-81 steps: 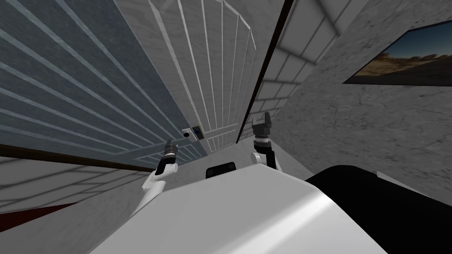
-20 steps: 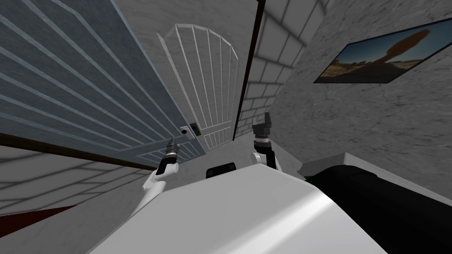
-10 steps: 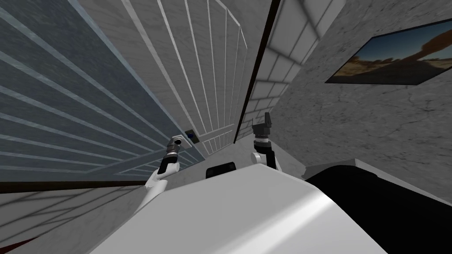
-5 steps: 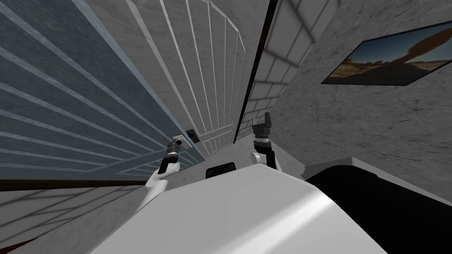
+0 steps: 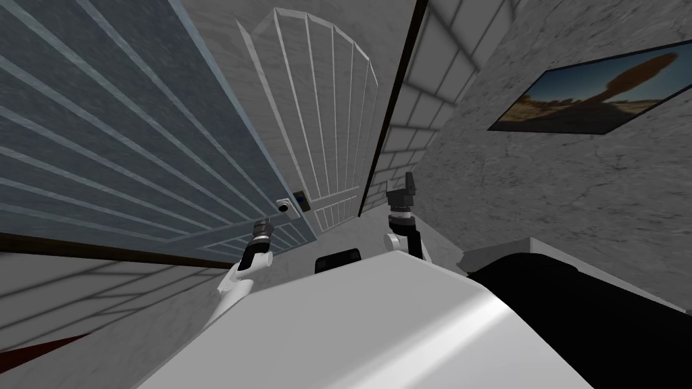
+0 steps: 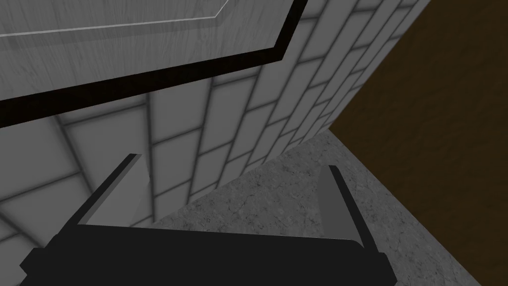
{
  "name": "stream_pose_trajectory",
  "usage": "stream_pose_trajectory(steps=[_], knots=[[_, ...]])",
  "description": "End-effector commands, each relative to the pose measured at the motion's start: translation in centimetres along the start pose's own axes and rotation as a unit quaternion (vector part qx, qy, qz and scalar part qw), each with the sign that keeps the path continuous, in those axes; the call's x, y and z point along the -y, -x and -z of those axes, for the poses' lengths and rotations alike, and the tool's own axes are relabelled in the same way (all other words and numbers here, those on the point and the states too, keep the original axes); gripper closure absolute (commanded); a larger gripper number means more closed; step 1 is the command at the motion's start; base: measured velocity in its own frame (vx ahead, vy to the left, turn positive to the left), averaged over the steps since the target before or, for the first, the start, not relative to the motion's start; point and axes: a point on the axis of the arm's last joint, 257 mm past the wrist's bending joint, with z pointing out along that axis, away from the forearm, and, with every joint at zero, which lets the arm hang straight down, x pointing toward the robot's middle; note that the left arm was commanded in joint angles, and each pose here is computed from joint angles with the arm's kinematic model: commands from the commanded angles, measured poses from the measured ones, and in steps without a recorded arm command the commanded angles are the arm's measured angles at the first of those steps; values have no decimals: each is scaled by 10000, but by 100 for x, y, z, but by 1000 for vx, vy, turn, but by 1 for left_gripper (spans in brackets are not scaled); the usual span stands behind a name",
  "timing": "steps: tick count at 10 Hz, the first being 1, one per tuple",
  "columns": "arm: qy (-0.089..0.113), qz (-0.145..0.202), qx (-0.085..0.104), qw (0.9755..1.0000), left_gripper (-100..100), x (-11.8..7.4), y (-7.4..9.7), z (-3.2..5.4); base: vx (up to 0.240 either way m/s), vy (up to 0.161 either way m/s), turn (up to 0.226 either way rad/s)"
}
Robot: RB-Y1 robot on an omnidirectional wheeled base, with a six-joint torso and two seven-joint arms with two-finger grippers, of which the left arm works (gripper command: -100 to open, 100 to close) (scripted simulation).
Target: Pull the door open
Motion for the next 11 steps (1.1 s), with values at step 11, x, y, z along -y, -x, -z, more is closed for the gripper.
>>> stream_pose_trajectory(steps=[11], knots=[[45,-22,90,9999,-100,-29,131,16,-18,15,13]])
